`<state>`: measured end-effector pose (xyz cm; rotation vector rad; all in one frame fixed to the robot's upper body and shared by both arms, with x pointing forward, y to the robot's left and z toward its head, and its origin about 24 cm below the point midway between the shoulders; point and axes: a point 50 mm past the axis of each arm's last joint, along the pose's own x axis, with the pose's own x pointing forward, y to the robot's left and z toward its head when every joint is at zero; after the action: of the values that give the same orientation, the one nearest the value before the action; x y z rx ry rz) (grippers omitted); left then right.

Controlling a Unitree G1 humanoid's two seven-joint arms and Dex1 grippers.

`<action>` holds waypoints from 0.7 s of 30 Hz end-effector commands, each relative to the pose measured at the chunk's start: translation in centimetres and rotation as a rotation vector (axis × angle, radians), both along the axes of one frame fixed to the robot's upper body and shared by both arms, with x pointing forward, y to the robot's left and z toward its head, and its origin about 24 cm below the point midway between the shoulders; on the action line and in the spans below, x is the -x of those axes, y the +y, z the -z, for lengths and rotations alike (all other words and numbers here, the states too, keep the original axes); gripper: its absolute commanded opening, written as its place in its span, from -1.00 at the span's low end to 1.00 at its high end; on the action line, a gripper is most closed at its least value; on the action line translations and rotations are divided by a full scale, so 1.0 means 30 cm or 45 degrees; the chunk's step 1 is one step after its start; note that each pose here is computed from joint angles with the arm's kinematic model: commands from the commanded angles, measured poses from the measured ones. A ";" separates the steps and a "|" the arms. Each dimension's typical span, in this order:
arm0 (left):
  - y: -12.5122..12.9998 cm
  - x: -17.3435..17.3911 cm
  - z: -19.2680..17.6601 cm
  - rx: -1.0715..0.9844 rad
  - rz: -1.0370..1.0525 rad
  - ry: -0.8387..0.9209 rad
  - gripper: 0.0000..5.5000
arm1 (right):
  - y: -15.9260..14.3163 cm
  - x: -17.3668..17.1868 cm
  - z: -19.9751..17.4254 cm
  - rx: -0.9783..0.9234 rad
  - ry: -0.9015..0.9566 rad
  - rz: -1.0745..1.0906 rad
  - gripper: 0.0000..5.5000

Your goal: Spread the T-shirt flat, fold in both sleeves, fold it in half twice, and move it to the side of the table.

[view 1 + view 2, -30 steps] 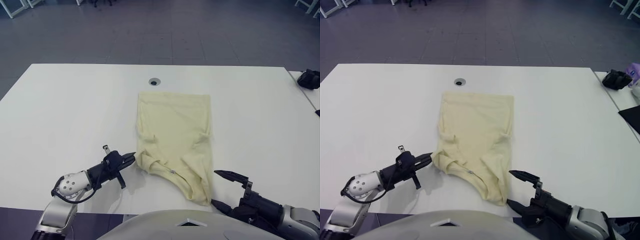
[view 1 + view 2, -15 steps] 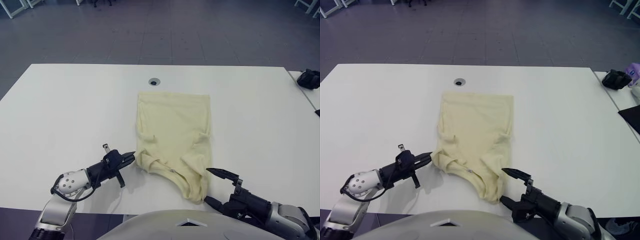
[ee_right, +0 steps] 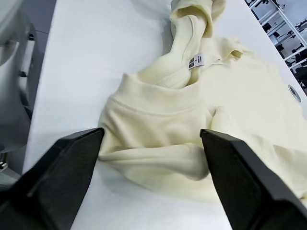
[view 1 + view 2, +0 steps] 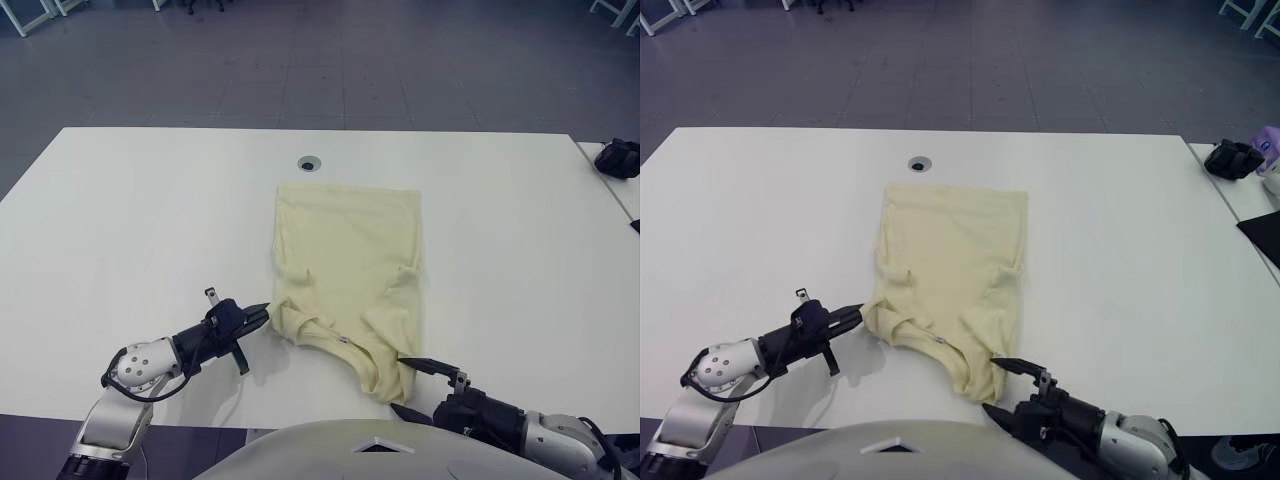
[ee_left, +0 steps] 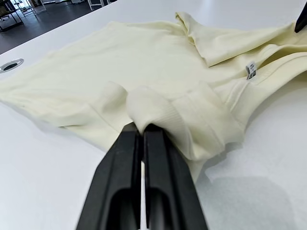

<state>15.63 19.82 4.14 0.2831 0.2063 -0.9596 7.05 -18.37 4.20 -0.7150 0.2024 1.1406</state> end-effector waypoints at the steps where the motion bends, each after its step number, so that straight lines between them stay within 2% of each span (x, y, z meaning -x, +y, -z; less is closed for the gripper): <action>1: 0.009 -0.002 -0.006 -0.016 -0.010 -0.006 -1.00 | -0.042 0.055 0.032 0.114 0.067 0.086 0.56; 5: 0.009 0.003 -0.004 -0.014 -0.013 -0.001 -1.00 | -0.034 0.066 -0.013 0.034 -0.054 0.137 0.78; 9: 0.013 0.001 -0.003 -0.017 -0.018 -0.001 -1.00 | -0.031 0.096 -0.027 0.008 -0.011 0.192 0.96; 15: 0.013 -0.001 -0.005 -0.019 -0.015 -0.003 -1.00 | 0.003 0.069 -0.050 -0.084 0.164 0.329 0.96; 21: 0.016 -0.005 -0.008 -0.022 -0.010 -0.004 -1.00 | 0.021 0.024 -0.070 -0.152 0.336 0.436 0.61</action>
<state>15.51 20.06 4.13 0.2842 0.2123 -0.9519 6.15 -17.91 6.15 -0.4215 0.4219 0.8962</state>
